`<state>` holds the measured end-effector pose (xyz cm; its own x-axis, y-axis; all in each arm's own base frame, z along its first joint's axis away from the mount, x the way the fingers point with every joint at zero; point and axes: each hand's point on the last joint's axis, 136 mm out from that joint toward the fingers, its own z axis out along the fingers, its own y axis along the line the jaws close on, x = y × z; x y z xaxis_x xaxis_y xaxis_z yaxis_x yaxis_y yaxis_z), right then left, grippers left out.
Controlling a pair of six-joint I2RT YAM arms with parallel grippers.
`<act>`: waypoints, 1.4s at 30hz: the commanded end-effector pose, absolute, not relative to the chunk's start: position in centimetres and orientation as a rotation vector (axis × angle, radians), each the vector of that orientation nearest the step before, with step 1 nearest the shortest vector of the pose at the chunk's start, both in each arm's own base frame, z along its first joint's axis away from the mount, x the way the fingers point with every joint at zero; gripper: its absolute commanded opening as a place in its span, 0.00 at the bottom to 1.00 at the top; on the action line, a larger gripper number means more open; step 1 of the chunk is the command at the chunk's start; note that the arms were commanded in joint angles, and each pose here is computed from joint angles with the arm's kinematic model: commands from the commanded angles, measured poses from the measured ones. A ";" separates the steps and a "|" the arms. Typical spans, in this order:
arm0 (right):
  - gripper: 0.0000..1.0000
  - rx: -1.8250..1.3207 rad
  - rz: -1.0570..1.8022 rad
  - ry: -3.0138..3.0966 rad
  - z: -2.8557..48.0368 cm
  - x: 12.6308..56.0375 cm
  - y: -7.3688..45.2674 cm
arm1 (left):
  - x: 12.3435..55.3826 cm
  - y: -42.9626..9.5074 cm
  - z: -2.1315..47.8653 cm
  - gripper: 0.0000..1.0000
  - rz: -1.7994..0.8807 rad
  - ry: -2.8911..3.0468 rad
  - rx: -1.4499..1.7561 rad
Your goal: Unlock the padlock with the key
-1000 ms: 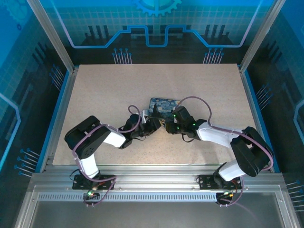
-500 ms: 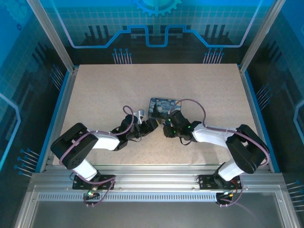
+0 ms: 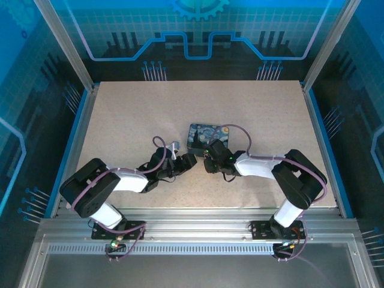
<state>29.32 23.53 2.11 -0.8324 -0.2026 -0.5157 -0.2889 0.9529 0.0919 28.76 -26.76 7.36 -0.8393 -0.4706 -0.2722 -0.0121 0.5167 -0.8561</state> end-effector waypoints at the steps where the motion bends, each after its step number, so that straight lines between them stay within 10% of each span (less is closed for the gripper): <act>1: 0.37 -0.372 0.196 2.570 2.0 29.8 24.2 | 29.0 -26.1 7.7 0.53 -1.260 2.265 -0.396; 23: 0.00 -0.620 0.153 2.557 3.3 27.3 24.1 | 29.5 -25.2 7.8 0.53 -1.242 2.258 -0.415; 42: 0.00 -1.002 0.094 2.458 5.2 26.8 25.6 | 28.6 -22.4 7.5 0.59 -1.178 2.265 -0.436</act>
<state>27.37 24.82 4.47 -0.6740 -0.5695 -0.4705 -0.6107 0.7879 -0.0789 28.88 -23.17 7.68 -0.8032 -0.5189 -0.2927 -0.0439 0.5414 -0.8396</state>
